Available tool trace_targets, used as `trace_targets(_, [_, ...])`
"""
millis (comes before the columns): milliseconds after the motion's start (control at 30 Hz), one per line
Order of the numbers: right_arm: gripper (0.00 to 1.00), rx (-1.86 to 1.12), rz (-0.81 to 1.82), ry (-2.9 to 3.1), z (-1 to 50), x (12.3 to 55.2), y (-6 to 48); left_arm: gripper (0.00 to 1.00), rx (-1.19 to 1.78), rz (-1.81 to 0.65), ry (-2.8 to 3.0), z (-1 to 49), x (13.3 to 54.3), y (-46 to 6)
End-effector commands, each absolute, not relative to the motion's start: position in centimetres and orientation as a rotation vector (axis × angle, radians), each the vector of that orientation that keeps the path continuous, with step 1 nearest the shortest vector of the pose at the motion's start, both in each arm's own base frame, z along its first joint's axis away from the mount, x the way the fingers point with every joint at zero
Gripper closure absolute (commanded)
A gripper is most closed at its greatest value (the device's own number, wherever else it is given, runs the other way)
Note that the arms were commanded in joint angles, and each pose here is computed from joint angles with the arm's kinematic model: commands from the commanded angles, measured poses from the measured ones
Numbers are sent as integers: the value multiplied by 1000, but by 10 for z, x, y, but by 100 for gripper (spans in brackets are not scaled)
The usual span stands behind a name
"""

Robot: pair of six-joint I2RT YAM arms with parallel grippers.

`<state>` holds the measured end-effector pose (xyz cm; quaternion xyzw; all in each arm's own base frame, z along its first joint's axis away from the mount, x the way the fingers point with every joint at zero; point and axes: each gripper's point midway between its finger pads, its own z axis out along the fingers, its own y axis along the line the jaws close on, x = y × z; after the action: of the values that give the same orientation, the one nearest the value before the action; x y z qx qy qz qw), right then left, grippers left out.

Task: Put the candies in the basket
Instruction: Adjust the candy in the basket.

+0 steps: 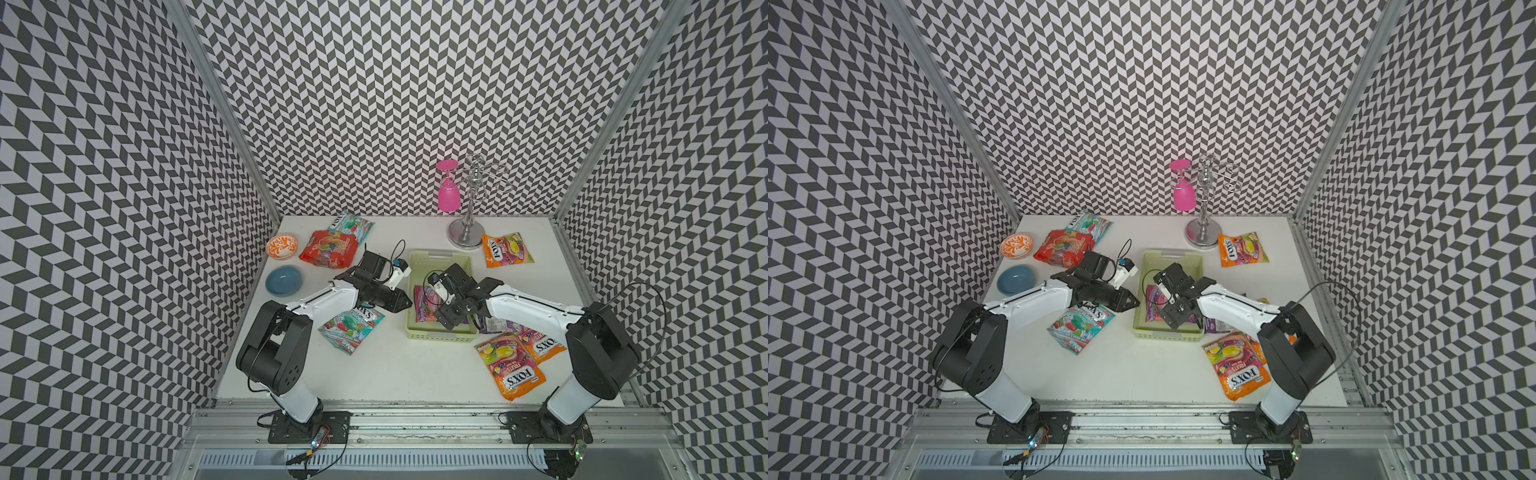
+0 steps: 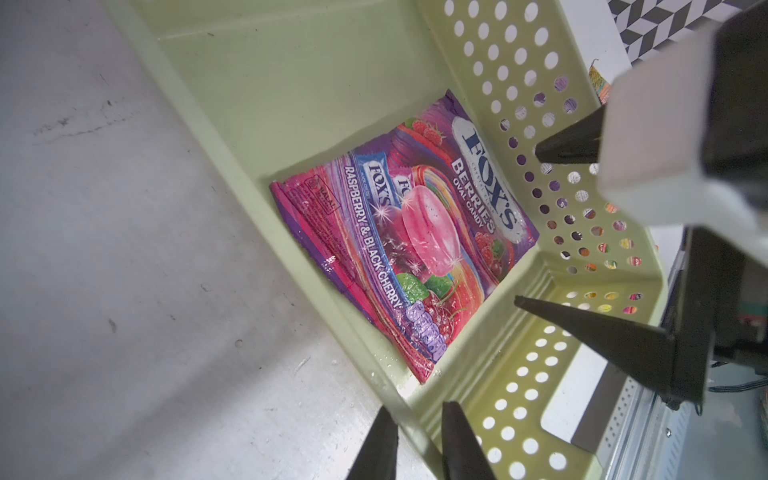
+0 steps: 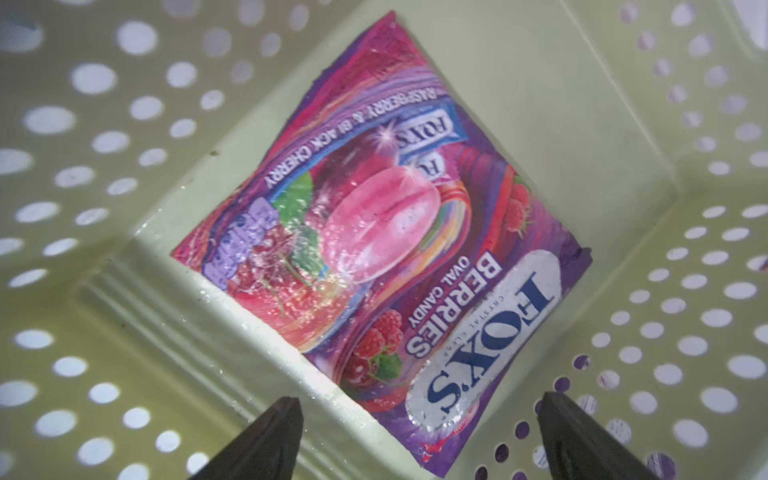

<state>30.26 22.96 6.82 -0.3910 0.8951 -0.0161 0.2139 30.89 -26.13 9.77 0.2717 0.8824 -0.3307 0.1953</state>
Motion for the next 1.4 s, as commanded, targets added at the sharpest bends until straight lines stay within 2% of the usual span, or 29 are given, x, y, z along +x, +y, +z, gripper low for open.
trace_targets(0, [6, -1241, -88, 2414, 56, 295, 237, 78, 757, -930, 2467, 97, 308, -259])
trace_targets(233, [7, -1171, -250, 2390, 51, 316, 229, 80, 757, -949, 2466, 97, 307, -261])
trace_targets(533, [11, -1105, -247, 2391, 45, 337, 243, 81, 757, -976, 2461, 99, 303, -262])
trace_targets(667, [15, -1012, -257, 2381, 54, 357, 244, 81, 755, -979, 2458, 100, 303, -262])
trace_targets(1000, [35, -954, -278, 2345, 62, 383, 250, 81, 751, -1008, 2457, 101, 301, -264])
trace_targets(1100, [35, -945, -305, 2327, 68, 389, 251, 81, 751, -1015, 2454, 102, 300, -265])
trace_targets(1233, [33, -937, -246, 2345, 89, 381, 257, 81, 751, -1018, 2450, 104, 300, -265])
trace_targets(1367, [30, -969, -4, 2365, 115, 346, 267, 82, 749, -1016, 2444, 106, 301, -265])
